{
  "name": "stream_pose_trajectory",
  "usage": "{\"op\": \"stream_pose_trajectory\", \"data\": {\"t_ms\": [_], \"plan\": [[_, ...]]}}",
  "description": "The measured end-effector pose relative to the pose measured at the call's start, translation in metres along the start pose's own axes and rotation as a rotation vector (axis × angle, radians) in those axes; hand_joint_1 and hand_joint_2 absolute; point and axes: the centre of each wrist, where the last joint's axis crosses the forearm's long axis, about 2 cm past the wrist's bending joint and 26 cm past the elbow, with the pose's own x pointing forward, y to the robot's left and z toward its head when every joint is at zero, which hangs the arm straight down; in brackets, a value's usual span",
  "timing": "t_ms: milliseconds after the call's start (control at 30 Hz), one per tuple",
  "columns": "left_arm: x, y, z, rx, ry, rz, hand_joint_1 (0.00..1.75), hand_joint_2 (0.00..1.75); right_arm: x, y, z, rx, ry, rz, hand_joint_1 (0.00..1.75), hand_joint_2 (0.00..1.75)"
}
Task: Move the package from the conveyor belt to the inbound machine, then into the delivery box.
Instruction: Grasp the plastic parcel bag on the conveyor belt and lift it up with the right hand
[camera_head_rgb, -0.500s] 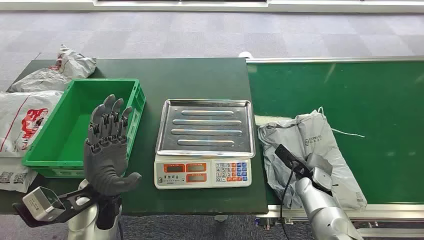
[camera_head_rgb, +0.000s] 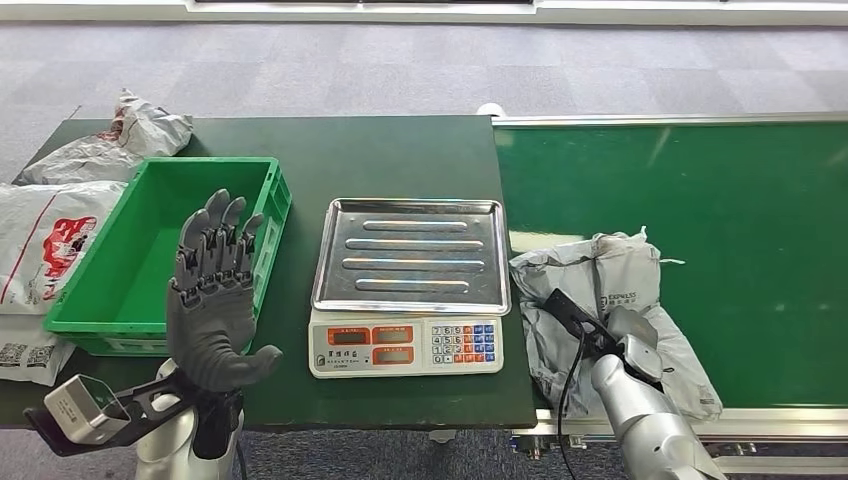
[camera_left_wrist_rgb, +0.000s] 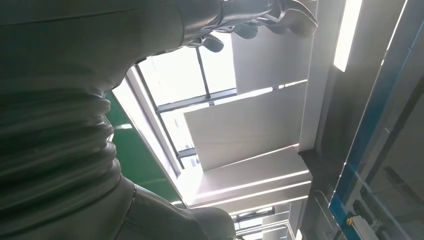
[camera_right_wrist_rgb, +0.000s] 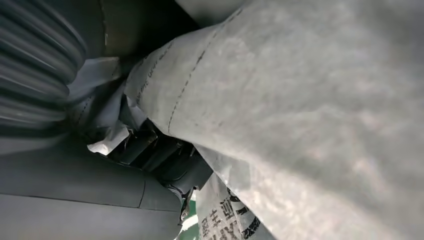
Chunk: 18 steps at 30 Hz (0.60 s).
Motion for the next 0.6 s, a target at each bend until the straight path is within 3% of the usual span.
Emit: {"op": "stream_pose_trajectory", "data": {"t_ms": [200, 433, 600], "plan": [[0.005, 0.005, 0.002, 0.018, -0.016, -0.049, 0.0, 1.75, 0.015, -0.008, 0.013, -0.237, -0.15, -0.005, 1.75, 1.75], [0.012, 0.009, 0.002, 0.036, -0.028, -0.081, 0.0, 1.75, 0.06, -0.073, 0.075, -0.745, -0.275, -0.037, 1.75, 1.75], [0.012, 0.009, 0.002, 0.041, -0.028, -0.087, 0.0, 1.75, 0.07, -0.093, 0.108, -0.908, -0.334, -0.068, 1.75, 1.75]]}}
